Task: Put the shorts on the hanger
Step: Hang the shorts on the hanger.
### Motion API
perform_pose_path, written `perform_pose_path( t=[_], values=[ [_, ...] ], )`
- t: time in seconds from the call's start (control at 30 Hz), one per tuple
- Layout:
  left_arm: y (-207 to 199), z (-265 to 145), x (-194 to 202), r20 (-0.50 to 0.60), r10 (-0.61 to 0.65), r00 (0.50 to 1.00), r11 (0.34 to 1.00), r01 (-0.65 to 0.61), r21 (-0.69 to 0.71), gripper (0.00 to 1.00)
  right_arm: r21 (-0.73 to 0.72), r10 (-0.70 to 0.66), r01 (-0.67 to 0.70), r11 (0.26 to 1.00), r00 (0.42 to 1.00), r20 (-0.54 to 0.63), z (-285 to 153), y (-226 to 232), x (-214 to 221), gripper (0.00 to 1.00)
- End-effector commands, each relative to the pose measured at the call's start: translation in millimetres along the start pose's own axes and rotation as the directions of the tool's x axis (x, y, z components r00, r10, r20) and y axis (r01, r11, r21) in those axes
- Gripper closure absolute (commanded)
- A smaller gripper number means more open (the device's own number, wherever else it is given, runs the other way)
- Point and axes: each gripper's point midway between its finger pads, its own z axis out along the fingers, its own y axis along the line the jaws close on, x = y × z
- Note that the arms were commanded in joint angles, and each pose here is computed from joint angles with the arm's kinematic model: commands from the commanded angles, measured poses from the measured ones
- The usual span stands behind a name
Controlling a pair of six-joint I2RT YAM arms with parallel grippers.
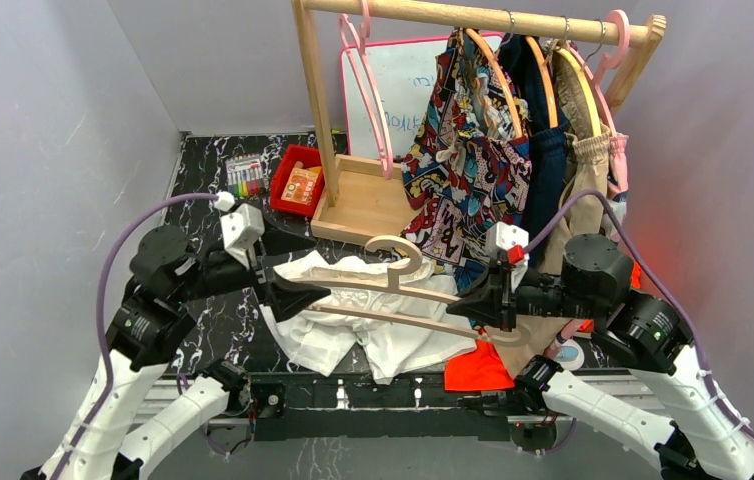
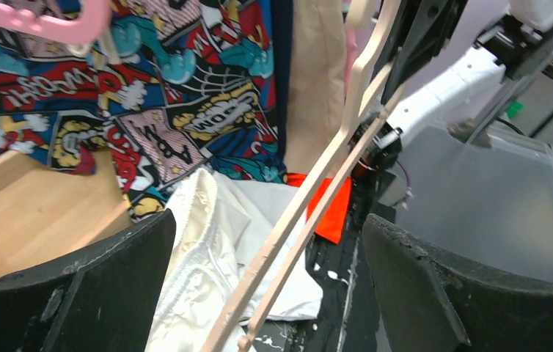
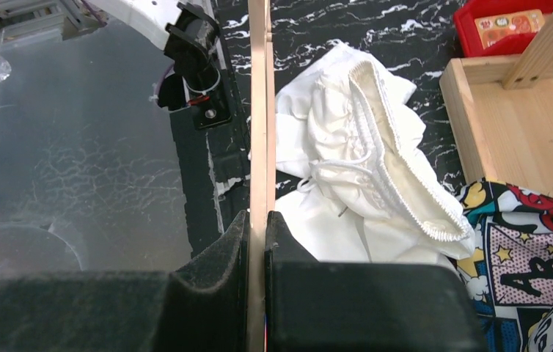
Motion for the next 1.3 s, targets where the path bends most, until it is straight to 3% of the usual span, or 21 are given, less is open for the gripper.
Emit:
perform_pose_path(
  t=[0.0, 0.23, 0.3, 0.37, 0.53, 0.73, 0.87, 0.97, 1.0, 1.27],
  values=[
    [-17, 9, 13, -0.045, 0.030, 0.999, 0.985, -0.022, 0.170, 0.02, -0.049, -0.096, 0.102, 0.994, 0.988, 0.119, -2, 10, -25, 1.00],
    [-17, 23, 28, -0.100, 0.011, 0.995, 0.964, 0.016, 0.266, 0.02, -0.078, -0.097, 0.107, 0.991, 0.987, 0.125, 1, 13, -28, 1.00],
    [-25, 22, 30, -0.100, 0.025, 0.995, 0.943, 0.009, 0.333, 0.15, -0.078, -0.099, 0.109, 0.991, 0.987, 0.125, 3, 12, -28, 1.00],
    [-31, 21, 33, -0.102, 0.032, 0.994, 0.925, 0.009, 0.379, 0.02, -0.077, -0.101, 0.112, 0.991, 0.987, 0.128, 4, 11, -29, 1.00],
    [-30, 22, 42, -0.114, 0.030, 0.993, 0.928, 0.014, 0.371, 0.04, -0.091, -0.101, 0.113, 0.989, 0.986, 0.133, 9, 10, -31, 1.00],
    [-31, 22, 48, -0.116, 0.042, 0.992, 0.924, 0.006, 0.383, 0.28, -0.105, -0.101, 0.116, 0.988, 0.985, 0.138, 12, 11, -33, 1.00],
    [-32, 22, 48, -0.113, 0.050, 0.992, 0.920, -0.002, 0.392, 0.59, -0.108, -0.098, 0.113, 0.988, 0.986, 0.137, 12, 11, -33, 1.00],
    [-31, 23, 47, -0.112, 0.054, 0.992, 0.921, -0.006, 0.390, 0.94, -0.109, -0.095, 0.110, 0.988, 0.986, 0.135, 12, 11, -33, 1.00],
    [-30, 24, 46, -0.109, 0.057, 0.992, 0.923, -0.011, 0.384, 1.00, -0.110, -0.094, 0.109, 0.988, 0.987, 0.134, 12, 11, -32, 1.00],
    [-17, 28, 50, -0.107, 0.059, 0.992, 0.949, -0.023, 0.315, 1.00, -0.114, -0.071, 0.085, 0.990, 0.990, 0.126, 14, 11, -32, 0.98]
  ],
)
